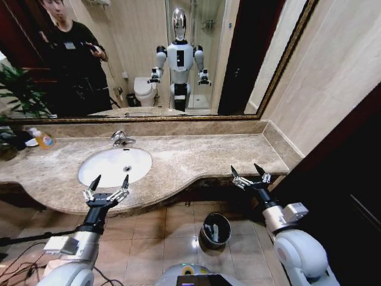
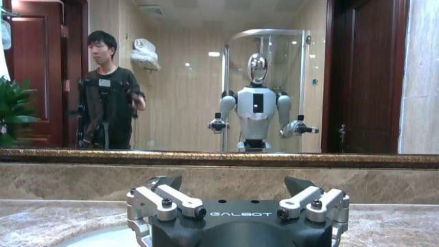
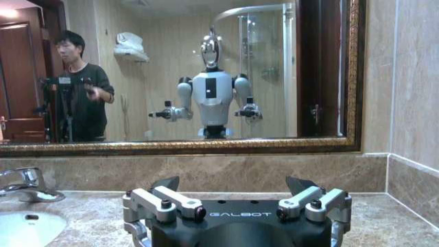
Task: Pick up the trash from the sink and place it in the trash bin.
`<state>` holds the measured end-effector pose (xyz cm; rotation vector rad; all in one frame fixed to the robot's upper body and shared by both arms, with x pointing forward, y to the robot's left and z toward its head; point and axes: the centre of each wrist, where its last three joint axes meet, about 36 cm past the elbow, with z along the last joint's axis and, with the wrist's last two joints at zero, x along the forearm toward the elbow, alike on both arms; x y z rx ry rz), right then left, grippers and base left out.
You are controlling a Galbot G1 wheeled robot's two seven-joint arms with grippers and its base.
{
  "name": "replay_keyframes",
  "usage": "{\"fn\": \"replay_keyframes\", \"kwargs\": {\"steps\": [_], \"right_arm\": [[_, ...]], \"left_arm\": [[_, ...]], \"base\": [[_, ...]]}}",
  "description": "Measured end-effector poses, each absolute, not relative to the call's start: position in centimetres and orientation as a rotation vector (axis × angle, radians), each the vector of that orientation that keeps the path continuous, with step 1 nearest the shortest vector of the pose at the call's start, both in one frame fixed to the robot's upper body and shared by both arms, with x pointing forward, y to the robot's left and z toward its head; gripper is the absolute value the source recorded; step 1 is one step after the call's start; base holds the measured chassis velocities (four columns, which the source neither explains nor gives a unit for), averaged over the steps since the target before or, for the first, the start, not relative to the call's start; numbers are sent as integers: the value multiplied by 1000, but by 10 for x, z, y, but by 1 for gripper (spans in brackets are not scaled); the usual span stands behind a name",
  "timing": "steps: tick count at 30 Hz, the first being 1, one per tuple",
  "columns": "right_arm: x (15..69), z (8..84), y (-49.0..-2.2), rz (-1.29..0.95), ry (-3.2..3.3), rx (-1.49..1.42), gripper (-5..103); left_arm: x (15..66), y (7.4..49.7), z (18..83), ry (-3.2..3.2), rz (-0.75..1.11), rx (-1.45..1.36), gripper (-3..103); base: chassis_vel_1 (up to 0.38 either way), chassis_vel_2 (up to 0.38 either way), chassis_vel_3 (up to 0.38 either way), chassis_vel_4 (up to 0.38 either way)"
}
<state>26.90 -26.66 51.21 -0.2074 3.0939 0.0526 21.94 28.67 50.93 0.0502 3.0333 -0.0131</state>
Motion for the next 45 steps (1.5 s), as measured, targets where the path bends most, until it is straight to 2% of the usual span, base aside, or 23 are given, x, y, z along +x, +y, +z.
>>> {"fn": "replay_keyframes", "kwargs": {"steps": [45], "right_arm": [[270,510,-267,53,3095,-202,100]], "left_arm": [[219,287,509,3033,-13,50,100]], "base": [[0,0,0,0]]}}
